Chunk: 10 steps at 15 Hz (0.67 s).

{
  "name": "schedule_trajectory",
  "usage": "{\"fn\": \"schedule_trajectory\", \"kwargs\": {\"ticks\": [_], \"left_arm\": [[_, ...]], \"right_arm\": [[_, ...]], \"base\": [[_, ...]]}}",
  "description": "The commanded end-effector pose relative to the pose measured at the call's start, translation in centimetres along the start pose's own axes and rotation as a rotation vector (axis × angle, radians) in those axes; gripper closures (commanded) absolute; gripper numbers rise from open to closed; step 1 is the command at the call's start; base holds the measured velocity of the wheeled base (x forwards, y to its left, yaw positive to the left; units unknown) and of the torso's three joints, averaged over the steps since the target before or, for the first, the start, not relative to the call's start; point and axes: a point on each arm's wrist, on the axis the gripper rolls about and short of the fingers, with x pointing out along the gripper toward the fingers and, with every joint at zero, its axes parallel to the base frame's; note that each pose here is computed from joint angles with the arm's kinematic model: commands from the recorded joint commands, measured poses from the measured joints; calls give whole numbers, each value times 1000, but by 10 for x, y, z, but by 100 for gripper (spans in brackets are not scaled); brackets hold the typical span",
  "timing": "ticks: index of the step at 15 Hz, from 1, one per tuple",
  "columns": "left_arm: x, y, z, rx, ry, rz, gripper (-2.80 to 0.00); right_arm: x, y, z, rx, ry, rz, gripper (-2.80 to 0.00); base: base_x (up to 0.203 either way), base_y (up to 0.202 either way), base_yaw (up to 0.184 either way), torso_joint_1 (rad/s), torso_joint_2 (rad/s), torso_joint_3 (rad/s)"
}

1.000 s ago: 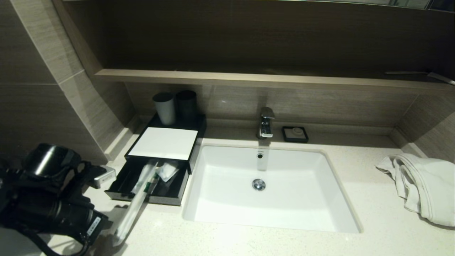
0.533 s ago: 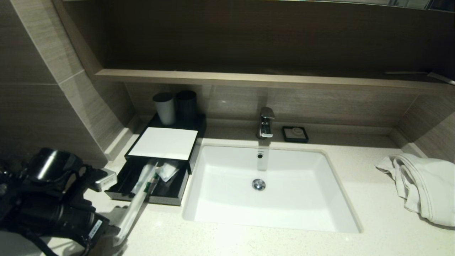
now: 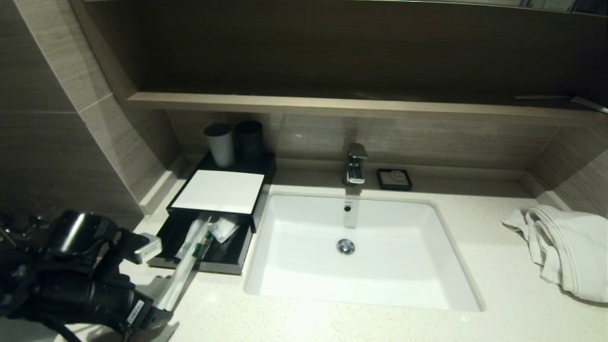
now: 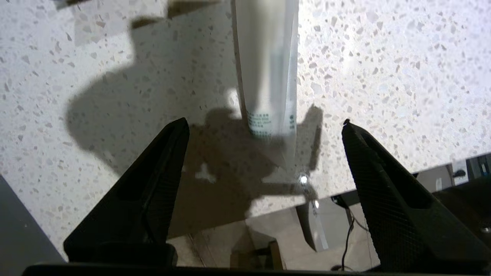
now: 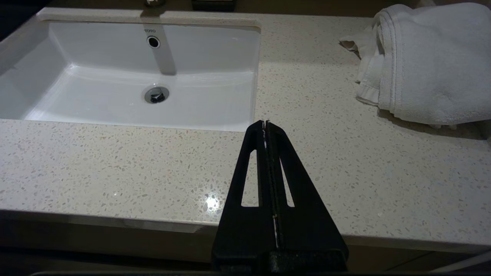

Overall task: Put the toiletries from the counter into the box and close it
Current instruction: Place the bathroom toiletry into the drawer

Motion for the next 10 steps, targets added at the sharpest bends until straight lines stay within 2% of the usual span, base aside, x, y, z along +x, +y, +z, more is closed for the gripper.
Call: {"fn": "schedule_trajectory", "kwargs": {"ticks": [1,5,10], "left_arm": [[10,1,-3,5,-29,6,-280],[13,2,-1,15,-118,5,-280],[16,1,-4,11,-109,-3,-280]], "right_arm": [[0,0,0,0,0,0,0],[0,0,0,0,0,0,0],[0,0,0,0,0,0,0]], "base": [[0,0,0,0,0,0],[0,0,0,0,0,0],[0,0,0,0,0,0]]}}
